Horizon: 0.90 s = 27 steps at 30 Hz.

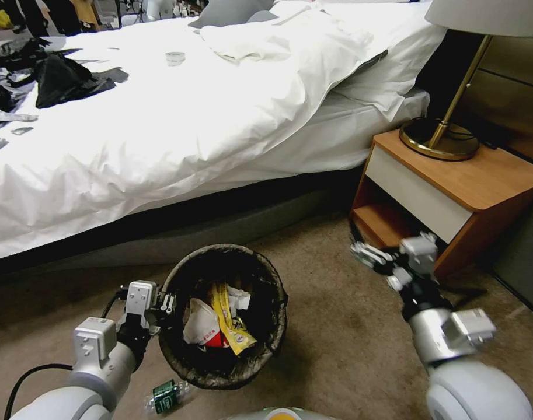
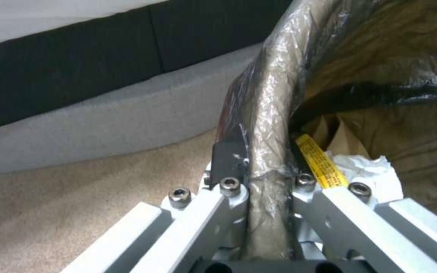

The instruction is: Pick up the trash bin, then pick up the garbage from the floor and place it into the trash bin.

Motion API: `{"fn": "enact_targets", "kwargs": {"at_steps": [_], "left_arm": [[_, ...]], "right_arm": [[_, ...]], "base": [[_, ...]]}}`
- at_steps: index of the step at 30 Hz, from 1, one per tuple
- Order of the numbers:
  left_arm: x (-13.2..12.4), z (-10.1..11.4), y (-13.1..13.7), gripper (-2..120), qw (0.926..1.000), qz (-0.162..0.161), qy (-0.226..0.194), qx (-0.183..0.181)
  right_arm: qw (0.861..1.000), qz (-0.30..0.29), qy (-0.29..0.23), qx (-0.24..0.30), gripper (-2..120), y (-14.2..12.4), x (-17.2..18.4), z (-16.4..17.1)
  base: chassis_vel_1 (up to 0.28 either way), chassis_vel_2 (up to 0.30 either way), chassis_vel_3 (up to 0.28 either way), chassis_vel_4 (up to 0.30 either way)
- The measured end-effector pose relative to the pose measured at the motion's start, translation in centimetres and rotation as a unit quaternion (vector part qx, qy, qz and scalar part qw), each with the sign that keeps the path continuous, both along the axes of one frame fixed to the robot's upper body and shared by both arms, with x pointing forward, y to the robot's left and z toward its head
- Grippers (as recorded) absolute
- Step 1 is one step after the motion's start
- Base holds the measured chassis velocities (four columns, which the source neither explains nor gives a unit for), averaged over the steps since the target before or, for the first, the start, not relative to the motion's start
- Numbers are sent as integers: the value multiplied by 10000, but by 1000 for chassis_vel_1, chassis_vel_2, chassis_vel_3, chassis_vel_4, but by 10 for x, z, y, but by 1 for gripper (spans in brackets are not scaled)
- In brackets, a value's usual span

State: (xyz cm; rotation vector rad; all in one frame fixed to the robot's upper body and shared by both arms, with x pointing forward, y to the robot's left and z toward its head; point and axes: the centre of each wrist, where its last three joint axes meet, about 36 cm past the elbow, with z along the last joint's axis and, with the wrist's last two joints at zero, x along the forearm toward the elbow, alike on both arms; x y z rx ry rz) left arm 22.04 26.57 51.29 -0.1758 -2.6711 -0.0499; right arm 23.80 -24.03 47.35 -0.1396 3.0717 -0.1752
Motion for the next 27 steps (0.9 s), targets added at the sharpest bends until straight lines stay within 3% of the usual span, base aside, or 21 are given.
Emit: {"fn": "enact_targets", "kwargs": {"at_steps": [10, 27], "left_arm": [[-1, 0, 2, 1, 10000, 8, 46, 13], [-3, -1, 3, 1, 9999, 72, 99, 35]], "right_arm": [[9999, -166, 16, -17, 100, -9, -15, -13], [9995, -274, 106, 116, 100, -15, -14, -22]], "base": [[0, 0, 0, 0], [74, 75, 83, 75]]}}
